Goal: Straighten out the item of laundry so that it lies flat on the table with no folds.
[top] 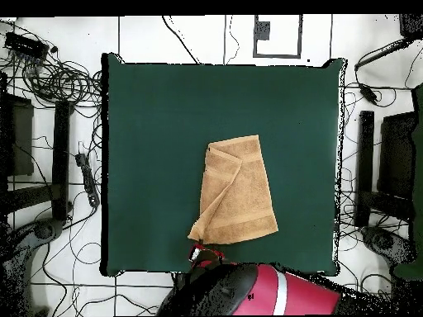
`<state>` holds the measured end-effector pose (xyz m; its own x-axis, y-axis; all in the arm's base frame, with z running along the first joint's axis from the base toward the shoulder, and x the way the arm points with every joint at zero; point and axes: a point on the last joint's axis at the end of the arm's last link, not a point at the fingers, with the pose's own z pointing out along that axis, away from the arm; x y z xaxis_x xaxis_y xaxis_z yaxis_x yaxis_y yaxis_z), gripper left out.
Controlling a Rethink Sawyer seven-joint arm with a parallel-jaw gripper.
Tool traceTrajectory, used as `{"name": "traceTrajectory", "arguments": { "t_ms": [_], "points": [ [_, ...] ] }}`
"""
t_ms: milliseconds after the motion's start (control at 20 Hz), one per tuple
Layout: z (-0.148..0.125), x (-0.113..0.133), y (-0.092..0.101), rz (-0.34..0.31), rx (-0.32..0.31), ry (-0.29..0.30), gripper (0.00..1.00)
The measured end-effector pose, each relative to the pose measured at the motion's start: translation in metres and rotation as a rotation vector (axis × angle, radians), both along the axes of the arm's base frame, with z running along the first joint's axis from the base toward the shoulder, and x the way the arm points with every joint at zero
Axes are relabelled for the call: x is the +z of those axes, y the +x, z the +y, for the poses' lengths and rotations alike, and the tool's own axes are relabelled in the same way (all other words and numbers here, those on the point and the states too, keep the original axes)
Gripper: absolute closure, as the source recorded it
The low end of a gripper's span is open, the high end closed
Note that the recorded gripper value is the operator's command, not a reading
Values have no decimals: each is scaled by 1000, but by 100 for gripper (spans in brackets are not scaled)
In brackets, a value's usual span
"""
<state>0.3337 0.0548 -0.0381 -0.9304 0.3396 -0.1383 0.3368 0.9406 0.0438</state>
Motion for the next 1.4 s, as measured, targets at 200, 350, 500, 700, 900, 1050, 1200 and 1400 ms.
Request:
{"name": "traceTrajectory", "arguments": {
  "t_ms": [200, 350, 500, 700, 900, 1050, 1200, 1400],
  "points": [
    [3, 2, 0, 10, -41, -12, 0],
    [8, 8, 3, 37, -69, -23, 0],
    [10, 15, 5, 60, -81, -18, 0],
    [18, 49, 11, 143, -103, -2, 0],
    [30, 73, 19, 181, -90, 5, 0],
    [47, 97, 25, 207, -57, 14, 0],
    [49, 106, 30, 197, -52, 15, 0],
    [43, 104, 36, 171, -65, 10, 0]
  ]
}}
